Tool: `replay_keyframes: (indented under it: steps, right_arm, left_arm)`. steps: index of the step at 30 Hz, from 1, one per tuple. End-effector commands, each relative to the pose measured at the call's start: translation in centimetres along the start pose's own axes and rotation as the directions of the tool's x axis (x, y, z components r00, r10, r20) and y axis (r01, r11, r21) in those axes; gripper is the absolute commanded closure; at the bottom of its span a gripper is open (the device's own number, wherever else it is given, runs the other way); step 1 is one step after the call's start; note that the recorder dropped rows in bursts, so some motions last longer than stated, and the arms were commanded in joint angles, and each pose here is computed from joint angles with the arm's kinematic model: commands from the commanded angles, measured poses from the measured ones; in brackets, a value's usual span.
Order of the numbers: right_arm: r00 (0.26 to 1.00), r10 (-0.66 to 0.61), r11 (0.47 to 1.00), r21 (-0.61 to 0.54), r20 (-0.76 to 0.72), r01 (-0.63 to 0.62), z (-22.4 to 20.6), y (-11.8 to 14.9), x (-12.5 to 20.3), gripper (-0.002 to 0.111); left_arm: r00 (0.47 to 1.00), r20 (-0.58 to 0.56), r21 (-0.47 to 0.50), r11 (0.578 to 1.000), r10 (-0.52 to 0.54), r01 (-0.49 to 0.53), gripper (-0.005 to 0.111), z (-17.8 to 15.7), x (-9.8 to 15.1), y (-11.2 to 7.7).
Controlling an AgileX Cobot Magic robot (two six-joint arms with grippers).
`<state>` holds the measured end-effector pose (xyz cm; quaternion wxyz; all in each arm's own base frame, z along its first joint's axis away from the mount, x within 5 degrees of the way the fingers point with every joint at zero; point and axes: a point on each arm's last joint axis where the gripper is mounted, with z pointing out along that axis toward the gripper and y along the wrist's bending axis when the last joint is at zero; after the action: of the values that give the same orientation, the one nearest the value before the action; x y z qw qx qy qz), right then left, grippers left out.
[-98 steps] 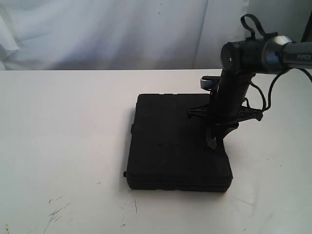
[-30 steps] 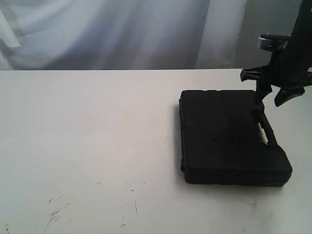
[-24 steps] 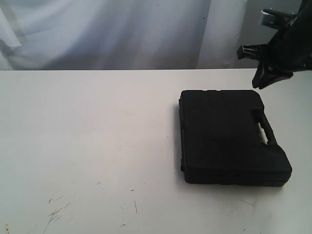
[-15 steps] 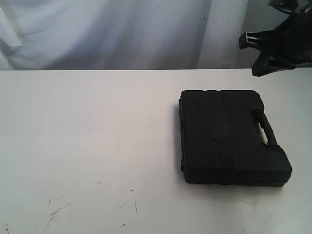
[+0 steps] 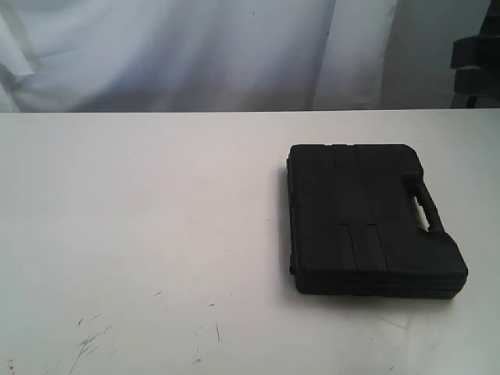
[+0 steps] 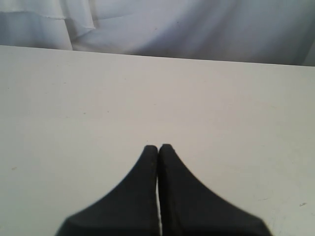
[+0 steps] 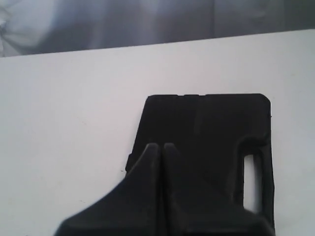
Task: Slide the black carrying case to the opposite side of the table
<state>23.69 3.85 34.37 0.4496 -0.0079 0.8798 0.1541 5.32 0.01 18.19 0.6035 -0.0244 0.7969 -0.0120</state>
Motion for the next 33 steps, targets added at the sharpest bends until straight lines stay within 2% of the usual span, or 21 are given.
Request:
replay_keyframes:
  steps: [1,4,12,22,27,33]
  right_arm:
    - [0.997,0.003,1.0,-0.025,0.075,-0.001,-3.0,0.8,-0.1,0.108]
    - [0.988,-0.071,0.997,-0.009,0.139,0.072,-4.4,1.0,-0.4,0.108]
    - [0.971,-0.088,0.996,-0.011,0.222,0.093,-6.9,1.5,-0.5,0.108]
    - [0.972,-0.107,0.994,-0.013,0.207,0.112,-8.4,1.7,0.3,0.108]
    - [0.959,-0.099,0.995,0.027,0.265,0.095,-10.0,1.0,2.4,0.108]
    - [0.933,-0.081,0.994,0.097,0.352,0.049,-10.6,-0.6,7.7,0.108]
  left_arm:
    - [1.0,0.006,0.005,1.0,-0.003,0.003,0.107,0.0,0.1,0.0]
    - [1.0,0.006,0.005,1.0,-0.003,0.003,0.107,0.0,0.1,0.0]
    - [1.0,0.006,0.005,1.0,-0.003,0.003,0.107,0.0,0.1,0.0]
    - [1.0,0.006,0.005,1.0,-0.003,0.003,0.107,0.0,0.1,0.0]
    - [1.0,0.006,0.005,1.0,-0.003,0.003,0.107,0.0,0.1,0.0]
    - [1.0,0.006,0.005,1.0,-0.003,0.003,0.107,0.0,0.1,0.0]
